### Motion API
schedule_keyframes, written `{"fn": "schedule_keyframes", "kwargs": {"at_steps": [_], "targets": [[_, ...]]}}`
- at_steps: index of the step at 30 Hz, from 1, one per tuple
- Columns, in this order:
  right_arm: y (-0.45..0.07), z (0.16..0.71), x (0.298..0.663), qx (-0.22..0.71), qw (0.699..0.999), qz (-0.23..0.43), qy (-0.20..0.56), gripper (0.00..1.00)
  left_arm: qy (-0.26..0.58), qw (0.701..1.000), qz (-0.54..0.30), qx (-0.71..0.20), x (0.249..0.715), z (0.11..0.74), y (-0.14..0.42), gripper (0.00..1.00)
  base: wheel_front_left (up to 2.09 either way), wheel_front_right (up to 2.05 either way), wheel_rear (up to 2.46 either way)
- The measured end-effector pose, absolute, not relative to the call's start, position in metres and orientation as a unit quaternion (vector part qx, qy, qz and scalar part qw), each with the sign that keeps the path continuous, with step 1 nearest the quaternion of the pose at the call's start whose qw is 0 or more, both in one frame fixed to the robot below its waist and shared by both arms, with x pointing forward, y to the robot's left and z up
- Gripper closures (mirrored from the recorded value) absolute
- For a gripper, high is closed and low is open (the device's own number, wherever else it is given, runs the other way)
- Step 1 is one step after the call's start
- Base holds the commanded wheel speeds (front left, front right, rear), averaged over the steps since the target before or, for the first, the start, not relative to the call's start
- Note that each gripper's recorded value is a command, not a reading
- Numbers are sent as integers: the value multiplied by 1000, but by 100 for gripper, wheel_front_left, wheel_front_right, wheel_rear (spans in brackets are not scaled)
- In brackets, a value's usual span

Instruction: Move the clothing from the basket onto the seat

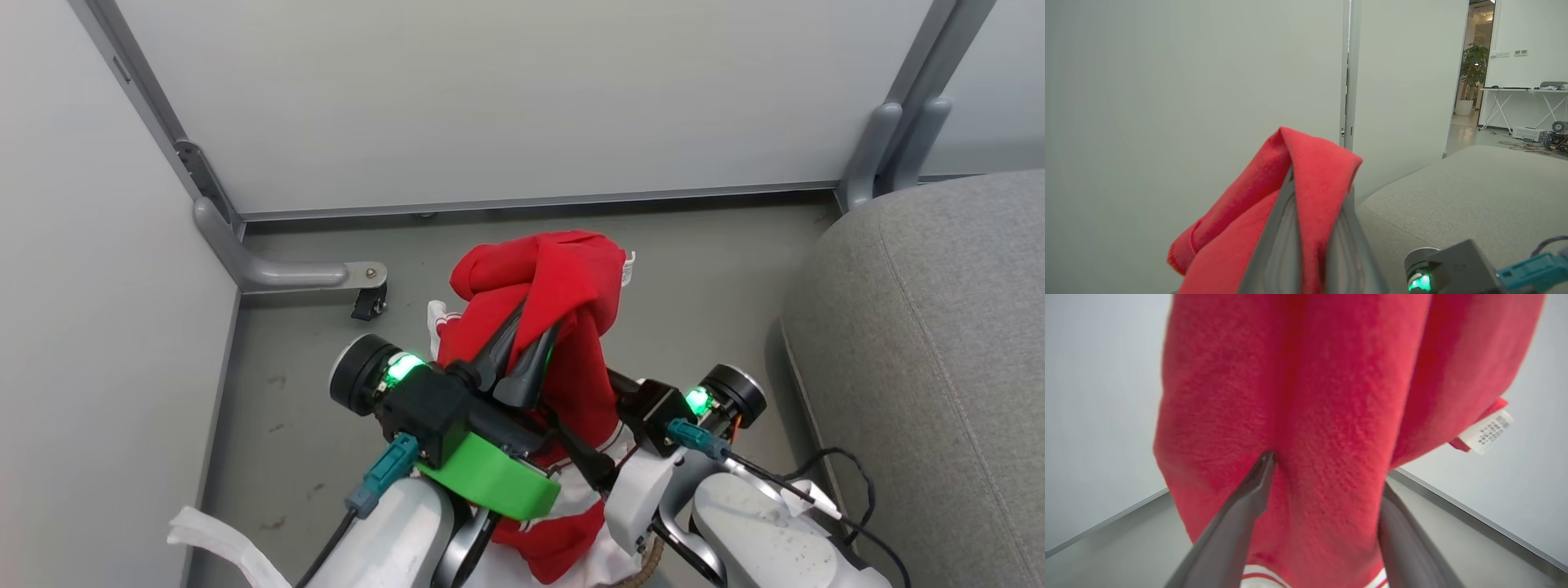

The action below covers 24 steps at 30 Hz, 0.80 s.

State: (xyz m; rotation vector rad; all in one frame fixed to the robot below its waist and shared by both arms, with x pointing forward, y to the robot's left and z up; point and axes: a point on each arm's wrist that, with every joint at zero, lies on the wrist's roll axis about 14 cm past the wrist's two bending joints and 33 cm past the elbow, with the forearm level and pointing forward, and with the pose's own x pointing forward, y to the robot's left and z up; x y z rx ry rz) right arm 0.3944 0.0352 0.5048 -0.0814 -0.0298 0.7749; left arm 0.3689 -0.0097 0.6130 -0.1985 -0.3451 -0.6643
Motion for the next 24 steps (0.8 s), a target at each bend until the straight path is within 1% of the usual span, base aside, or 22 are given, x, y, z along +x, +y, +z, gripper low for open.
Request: {"fn": "schedule_keyframes", "kwargs": {"at_steps": [8, 14, 15, 16, 24], "targets": [[32, 487, 391, -23, 928, 372, 18, 100, -162, 930, -316, -99, 373, 609, -6, 100, 0, 0, 0], [24, 485, 391, -12, 934, 357, 21, 100, -158, 929, -318, -102, 375, 607, -9, 100, 0, 0, 0], [22, 486, 392, -11, 935, 354, 20, 100, -159, 929, -319, -104, 375, 607, -10, 77, 0, 0, 0], [21, 487, 393, -9, 936, 351, 19, 100, -159, 928, -319, -105, 376, 608, -10, 0, 0, 0, 0], [0, 494, 397, 11, 949, 316, 8, 100, -149, 928, -327, -97, 380, 599, -17, 0, 0, 0, 0]]}}
